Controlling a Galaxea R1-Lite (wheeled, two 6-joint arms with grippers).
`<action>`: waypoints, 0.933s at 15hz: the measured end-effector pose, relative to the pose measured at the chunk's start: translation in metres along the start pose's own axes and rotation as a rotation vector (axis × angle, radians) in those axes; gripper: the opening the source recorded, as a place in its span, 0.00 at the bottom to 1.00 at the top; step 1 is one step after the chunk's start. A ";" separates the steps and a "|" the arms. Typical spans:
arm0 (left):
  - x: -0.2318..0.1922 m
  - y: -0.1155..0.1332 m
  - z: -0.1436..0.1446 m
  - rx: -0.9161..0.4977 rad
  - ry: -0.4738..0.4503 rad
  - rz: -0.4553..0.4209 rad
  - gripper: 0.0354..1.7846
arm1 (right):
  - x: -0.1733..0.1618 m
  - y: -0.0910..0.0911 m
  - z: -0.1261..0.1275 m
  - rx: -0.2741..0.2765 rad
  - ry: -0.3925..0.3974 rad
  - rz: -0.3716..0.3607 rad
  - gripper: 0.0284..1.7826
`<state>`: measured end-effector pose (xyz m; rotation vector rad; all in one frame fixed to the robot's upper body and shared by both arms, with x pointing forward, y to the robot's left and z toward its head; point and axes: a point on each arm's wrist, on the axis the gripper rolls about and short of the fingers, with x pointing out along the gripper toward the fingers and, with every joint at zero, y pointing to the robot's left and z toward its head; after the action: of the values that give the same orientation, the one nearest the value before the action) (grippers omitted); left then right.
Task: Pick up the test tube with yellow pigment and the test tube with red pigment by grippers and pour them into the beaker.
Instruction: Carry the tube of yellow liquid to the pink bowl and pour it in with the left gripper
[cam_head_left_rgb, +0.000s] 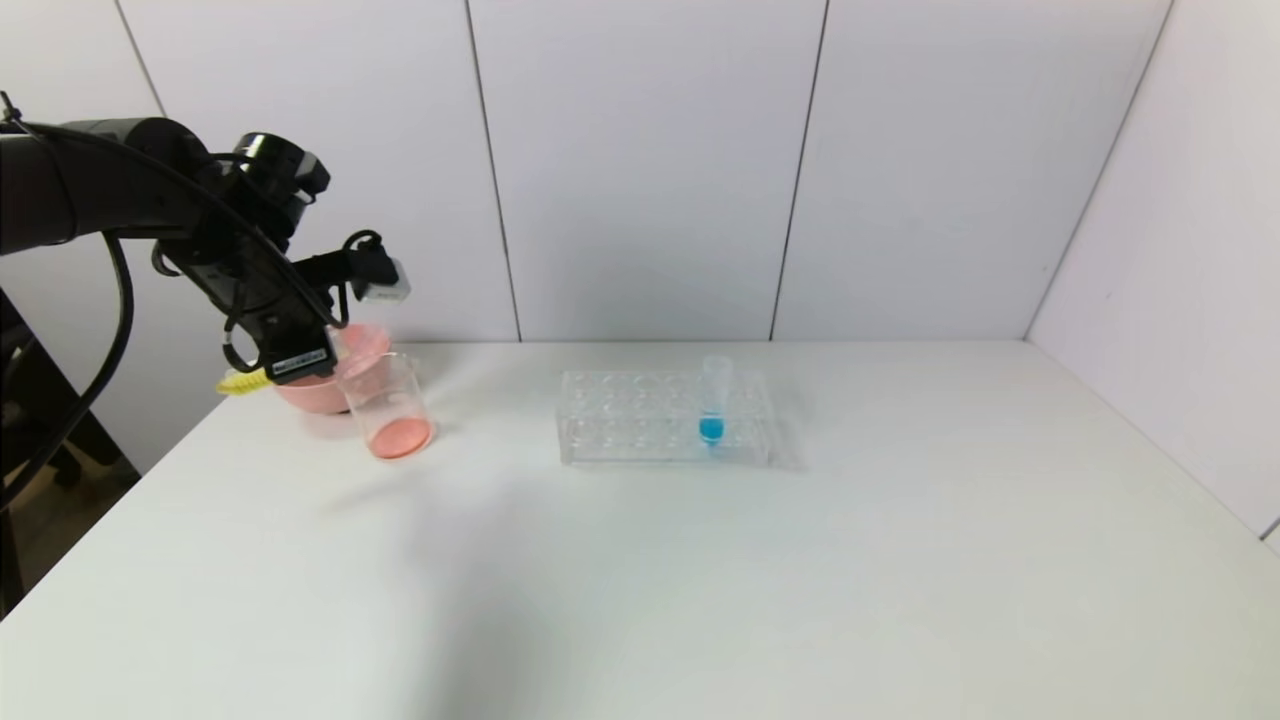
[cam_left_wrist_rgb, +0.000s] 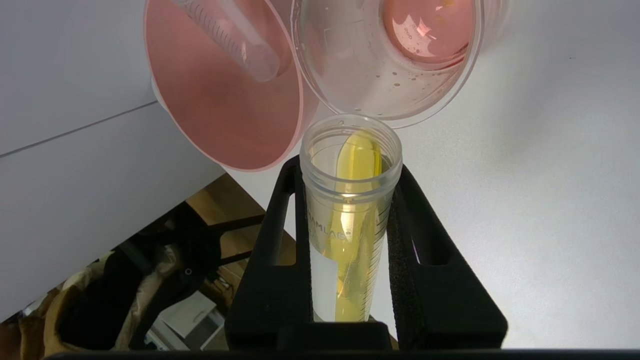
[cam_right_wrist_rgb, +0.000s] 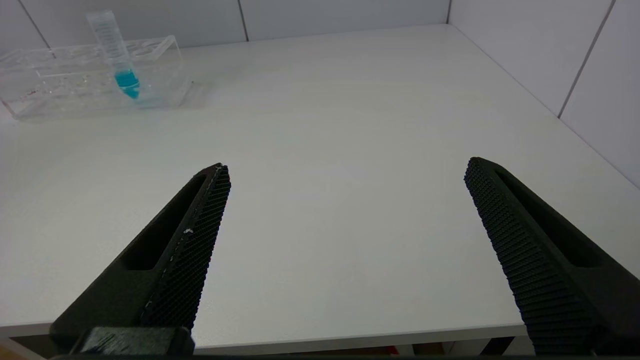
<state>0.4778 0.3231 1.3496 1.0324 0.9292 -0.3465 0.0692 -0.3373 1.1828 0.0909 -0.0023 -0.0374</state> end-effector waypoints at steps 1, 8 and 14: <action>0.002 -0.001 0.001 0.006 0.028 0.011 0.23 | 0.000 0.000 0.000 0.000 0.000 0.000 0.96; 0.011 -0.015 0.014 0.063 0.176 0.051 0.23 | 0.000 0.000 0.000 0.001 0.000 0.000 0.96; 0.018 -0.029 0.026 0.125 0.299 0.088 0.23 | 0.000 0.000 0.000 0.000 0.000 0.000 0.96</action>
<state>0.4827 0.2898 1.3235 1.2586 1.1364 -0.1805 0.0692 -0.3373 1.1828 0.0913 -0.0028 -0.0374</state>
